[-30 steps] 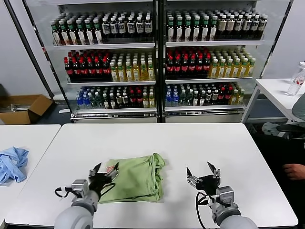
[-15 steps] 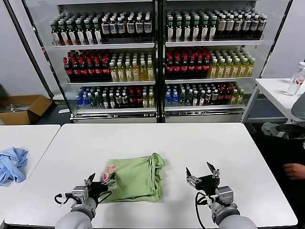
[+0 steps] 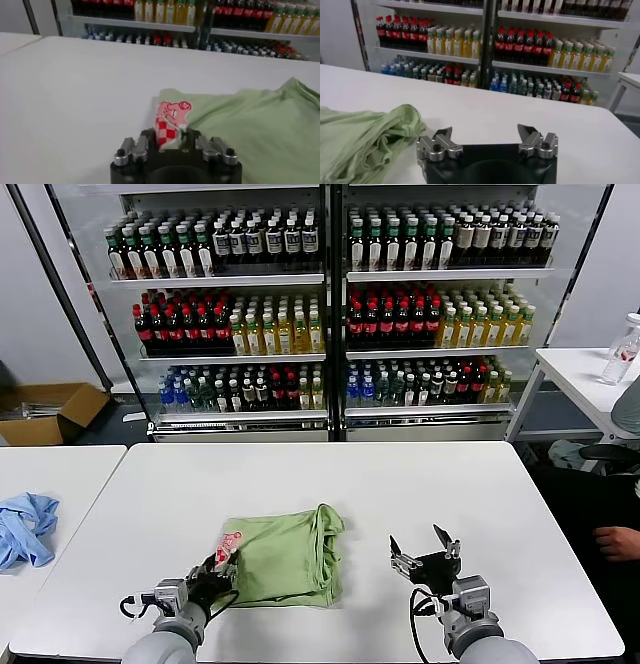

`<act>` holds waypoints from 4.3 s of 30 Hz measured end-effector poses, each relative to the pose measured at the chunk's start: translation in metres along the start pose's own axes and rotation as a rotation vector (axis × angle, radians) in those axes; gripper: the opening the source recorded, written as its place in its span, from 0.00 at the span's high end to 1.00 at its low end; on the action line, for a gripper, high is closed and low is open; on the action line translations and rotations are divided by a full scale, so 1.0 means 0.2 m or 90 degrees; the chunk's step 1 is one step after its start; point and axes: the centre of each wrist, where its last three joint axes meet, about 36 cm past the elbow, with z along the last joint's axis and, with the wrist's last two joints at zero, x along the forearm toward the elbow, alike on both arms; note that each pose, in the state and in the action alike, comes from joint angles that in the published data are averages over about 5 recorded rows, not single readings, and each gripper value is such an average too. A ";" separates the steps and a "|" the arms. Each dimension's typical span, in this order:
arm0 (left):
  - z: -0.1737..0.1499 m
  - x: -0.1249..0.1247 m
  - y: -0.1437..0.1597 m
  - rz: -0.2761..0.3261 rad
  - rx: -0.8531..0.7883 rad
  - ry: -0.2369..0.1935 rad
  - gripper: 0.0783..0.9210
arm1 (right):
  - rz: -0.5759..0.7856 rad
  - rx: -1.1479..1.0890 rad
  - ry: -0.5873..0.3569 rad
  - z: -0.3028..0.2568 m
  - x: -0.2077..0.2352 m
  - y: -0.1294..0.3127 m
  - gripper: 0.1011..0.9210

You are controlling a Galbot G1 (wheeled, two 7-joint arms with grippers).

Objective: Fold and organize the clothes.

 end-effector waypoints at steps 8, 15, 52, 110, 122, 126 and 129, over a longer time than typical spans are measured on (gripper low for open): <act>-0.02 0.00 0.03 0.009 0.009 0.005 0.88 | 0.000 0.001 -0.003 -0.01 0.01 0.00 0.12; -0.16 0.10 0.16 0.001 -0.005 -0.033 0.96 | 0.001 0.003 -0.007 -0.02 0.00 -0.01 0.12; -0.26 0.19 -0.34 0.199 0.003 -0.131 0.96 | 0.022 0.005 -0.012 -0.03 0.03 -0.05 0.12; -0.22 0.06 0.03 0.035 -0.187 -0.304 0.12 | -0.060 -0.096 0.049 0.06 -0.29 0.10 0.12; -0.19 0.04 0.07 0.020 -0.206 -0.299 0.12 | -0.081 -0.138 0.099 0.16 -0.39 0.17 0.12; -0.18 0.04 0.07 0.018 -0.209 -0.297 0.12 | -0.089 -0.149 0.105 0.17 -0.42 0.19 0.12; -0.18 0.03 0.07 0.016 -0.211 -0.295 0.12 | -0.098 -0.159 0.105 0.17 -0.44 0.21 0.14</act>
